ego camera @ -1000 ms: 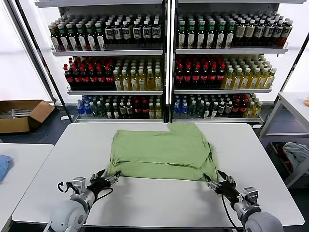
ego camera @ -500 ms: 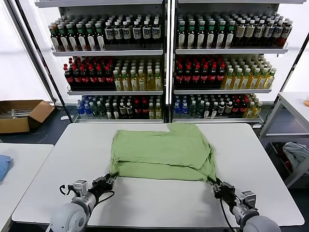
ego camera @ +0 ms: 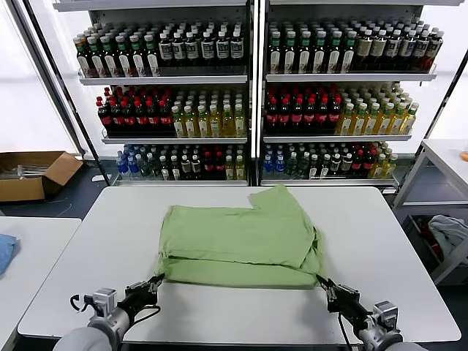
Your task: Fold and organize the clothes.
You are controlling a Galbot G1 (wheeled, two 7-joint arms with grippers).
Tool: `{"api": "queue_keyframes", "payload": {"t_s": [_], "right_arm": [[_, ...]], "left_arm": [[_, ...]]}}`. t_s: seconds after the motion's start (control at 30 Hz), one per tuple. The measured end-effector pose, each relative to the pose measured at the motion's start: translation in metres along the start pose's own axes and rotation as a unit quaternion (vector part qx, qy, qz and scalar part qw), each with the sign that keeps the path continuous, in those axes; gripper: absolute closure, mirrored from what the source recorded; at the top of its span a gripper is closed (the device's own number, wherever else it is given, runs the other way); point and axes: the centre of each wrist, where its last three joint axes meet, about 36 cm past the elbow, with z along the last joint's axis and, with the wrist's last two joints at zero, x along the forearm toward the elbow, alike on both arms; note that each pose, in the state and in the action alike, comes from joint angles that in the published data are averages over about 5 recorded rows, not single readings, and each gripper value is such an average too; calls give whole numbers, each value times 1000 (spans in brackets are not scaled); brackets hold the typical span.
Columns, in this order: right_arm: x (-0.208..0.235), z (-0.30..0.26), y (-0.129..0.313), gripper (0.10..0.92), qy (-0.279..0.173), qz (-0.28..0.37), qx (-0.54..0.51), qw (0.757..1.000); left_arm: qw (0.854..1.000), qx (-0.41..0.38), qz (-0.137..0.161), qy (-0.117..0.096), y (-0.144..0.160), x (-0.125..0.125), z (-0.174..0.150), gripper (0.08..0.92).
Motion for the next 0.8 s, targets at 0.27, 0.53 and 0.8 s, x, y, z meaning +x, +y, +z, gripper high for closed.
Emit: {"api": "queue_keyframes", "payload": {"t_s": [0.27,0.53,0.8], "right_arm": [[32,9,23,906,14,3,3,1000],[45,2,27,714,6,19,7,1000],[31,-23,15,489,-42,19,-11,999]], "left_arm": [[1000,6,-17,15,-16,49,17,916],[999,-1,-42,20,-29,85,19,801],[998,-18,-52,8,-26,95,9,567]]}}
